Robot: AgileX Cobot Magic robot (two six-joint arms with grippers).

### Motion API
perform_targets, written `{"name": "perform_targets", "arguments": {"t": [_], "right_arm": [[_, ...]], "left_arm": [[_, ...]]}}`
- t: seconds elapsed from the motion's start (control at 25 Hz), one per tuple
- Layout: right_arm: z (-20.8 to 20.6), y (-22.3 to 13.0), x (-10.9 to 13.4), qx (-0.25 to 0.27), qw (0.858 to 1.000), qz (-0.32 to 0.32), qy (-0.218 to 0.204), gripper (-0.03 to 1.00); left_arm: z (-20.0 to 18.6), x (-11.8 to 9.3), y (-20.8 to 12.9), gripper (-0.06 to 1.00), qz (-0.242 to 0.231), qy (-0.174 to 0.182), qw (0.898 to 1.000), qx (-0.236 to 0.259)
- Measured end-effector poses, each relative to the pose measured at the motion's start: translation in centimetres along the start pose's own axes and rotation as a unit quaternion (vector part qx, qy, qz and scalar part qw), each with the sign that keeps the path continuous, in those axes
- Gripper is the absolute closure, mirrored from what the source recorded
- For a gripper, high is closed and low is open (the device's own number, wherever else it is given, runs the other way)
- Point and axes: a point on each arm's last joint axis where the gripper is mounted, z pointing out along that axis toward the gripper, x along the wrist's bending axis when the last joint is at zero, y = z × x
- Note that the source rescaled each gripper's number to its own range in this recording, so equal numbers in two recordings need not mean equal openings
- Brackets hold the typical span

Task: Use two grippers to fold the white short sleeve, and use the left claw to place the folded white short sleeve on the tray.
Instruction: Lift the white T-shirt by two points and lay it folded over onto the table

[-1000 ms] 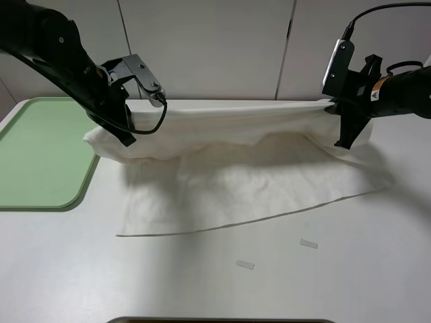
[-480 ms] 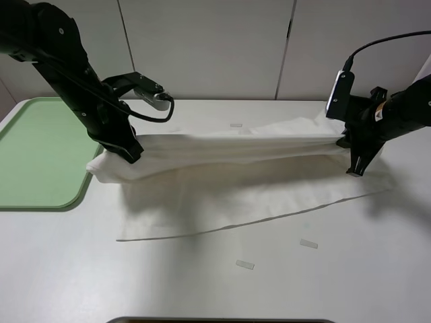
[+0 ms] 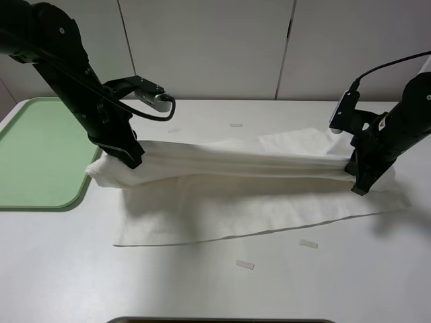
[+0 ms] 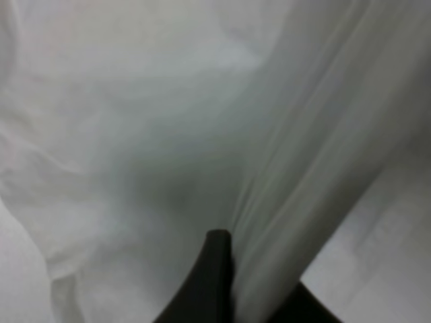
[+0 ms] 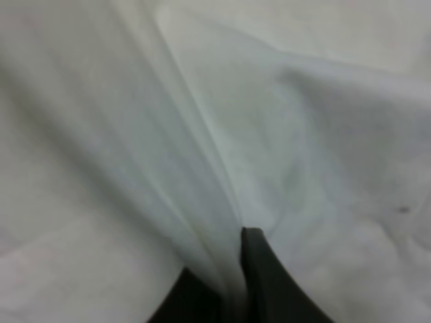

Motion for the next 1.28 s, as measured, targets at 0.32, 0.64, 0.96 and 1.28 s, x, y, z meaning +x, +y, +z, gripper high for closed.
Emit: {"name": "perform_targets", "arguments": {"t": [0.32,0.64,0.96,1.28], "right_arm": [[-0.1,-0.2,0.3,0.011,1.000,0.012,0.018,0.97],[-0.1,-1.7,-0.1,0.058,0.998,-0.004,0.026,0.29],[-0.1,-1.9,-0.3,0.063,0.998,-0.001,0.020,-0.03],[-3.2,-1.6,-1.1,0.032,0.999,0.012,-0.020,-0.03]], "left_arm": [[0.0,-0.2,0.1,0.94,-0.009,-0.011,1.000,-0.004],[0.0,0.8,-1.2,0.27,0.004,0.005,0.999,0.037],[0.0,1.2,-1.0,-0.05,0.007,0.020,0.999,0.023],[0.0,1.3,-0.5,-0.05,0.002,0.029,1.000,-0.003]]}}
